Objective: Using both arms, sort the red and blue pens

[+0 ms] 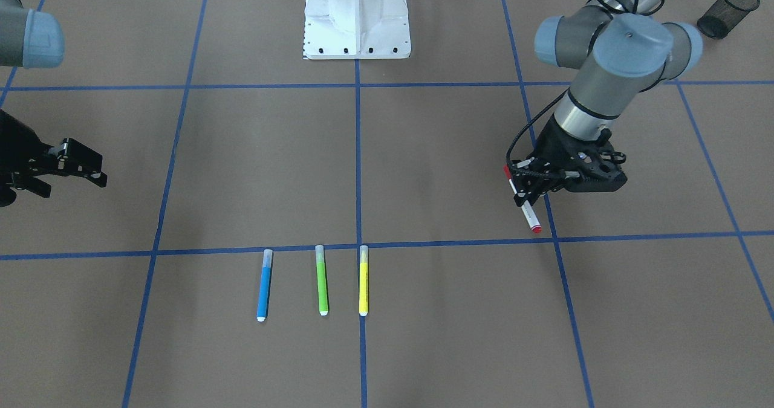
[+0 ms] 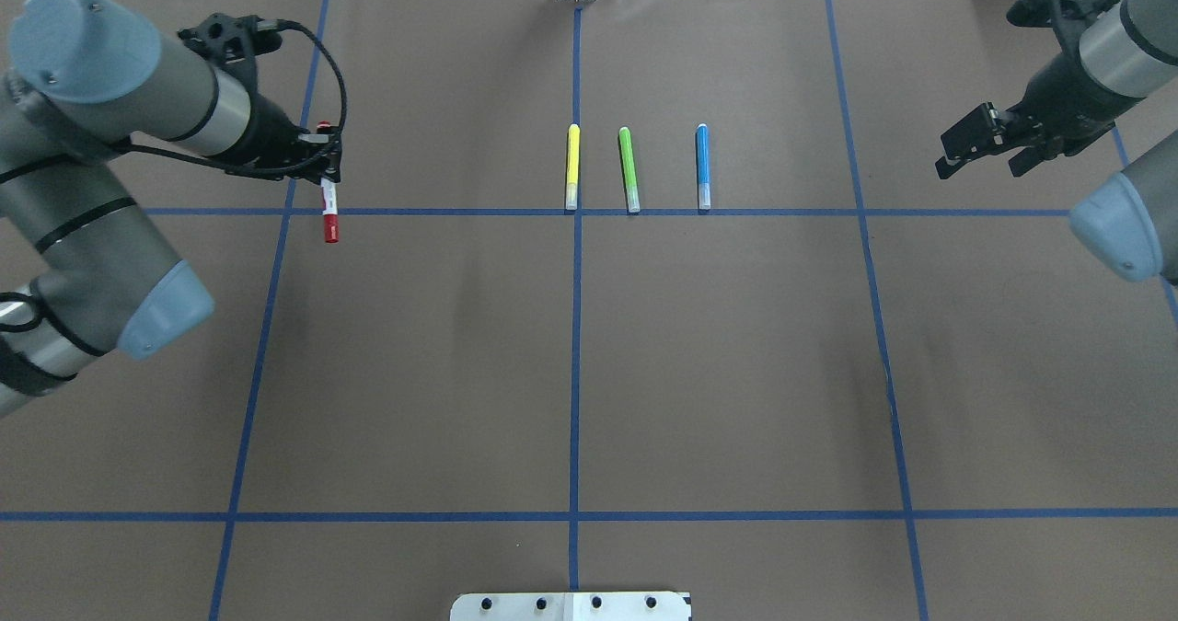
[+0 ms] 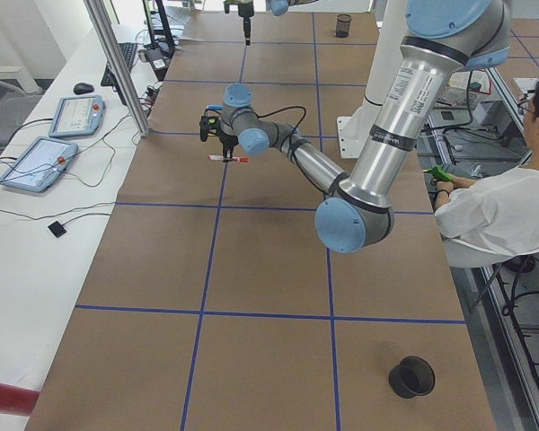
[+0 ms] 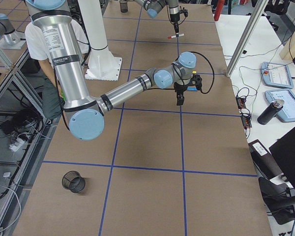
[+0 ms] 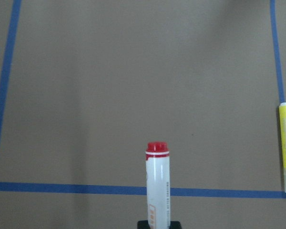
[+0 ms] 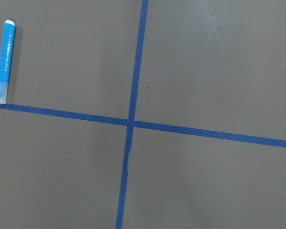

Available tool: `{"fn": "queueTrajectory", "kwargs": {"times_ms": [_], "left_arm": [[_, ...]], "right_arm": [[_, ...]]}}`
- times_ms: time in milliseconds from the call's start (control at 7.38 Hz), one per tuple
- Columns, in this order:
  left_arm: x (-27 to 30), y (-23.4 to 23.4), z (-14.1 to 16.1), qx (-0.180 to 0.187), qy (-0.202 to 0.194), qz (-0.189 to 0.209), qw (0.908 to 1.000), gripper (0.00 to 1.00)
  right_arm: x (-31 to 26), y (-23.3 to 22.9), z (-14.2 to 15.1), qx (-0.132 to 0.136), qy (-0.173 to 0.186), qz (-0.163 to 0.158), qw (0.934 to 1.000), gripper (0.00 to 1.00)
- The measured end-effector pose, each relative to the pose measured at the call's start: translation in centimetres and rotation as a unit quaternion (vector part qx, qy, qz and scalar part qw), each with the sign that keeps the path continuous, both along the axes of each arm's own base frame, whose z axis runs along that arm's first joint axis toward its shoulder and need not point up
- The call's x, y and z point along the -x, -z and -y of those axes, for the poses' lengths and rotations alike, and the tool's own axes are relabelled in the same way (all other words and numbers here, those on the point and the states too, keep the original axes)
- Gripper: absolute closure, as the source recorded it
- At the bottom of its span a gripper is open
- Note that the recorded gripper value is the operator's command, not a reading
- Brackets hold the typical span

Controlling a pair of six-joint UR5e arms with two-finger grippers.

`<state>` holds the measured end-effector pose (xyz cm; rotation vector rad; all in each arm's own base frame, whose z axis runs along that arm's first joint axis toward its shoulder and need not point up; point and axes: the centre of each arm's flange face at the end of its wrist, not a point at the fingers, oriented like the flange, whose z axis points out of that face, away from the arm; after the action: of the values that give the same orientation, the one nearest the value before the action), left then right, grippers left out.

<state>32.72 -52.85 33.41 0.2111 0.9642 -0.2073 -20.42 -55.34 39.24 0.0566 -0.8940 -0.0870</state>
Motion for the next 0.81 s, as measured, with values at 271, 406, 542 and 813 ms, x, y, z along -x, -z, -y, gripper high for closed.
{"fn": "queueTrajectory", "kwargs": {"times_ms": [271, 406, 542, 813], "left_arm": [[7.4, -5.7, -4.8, 0.008, 0.033, 0.018, 0.9993, 1.0], [11.4, -9.1, -7.3, 0.008, 0.052, 0.02, 0.9984, 1.0], [15.2, -12.8, -10.0, 0.003, 0.072, 0.017, 0.9972, 1.0], [22.6, -18.8, -13.7, 0.01, 0.129, 0.023, 0.9913, 1.0]], "right_arm": [[1.8, 1.5, 0.3, -0.002, -0.008, -0.006, 1.0, 0.0], [2.7, 2.1, 0.5, -0.002, -0.013, -0.01, 0.9999, 0.0], [3.5, 2.8, 0.6, -0.002, -0.016, -0.011, 0.9998, 0.0], [4.6, 3.7, 0.7, -0.002, -0.019, -0.011, 0.9997, 0.0]]}}
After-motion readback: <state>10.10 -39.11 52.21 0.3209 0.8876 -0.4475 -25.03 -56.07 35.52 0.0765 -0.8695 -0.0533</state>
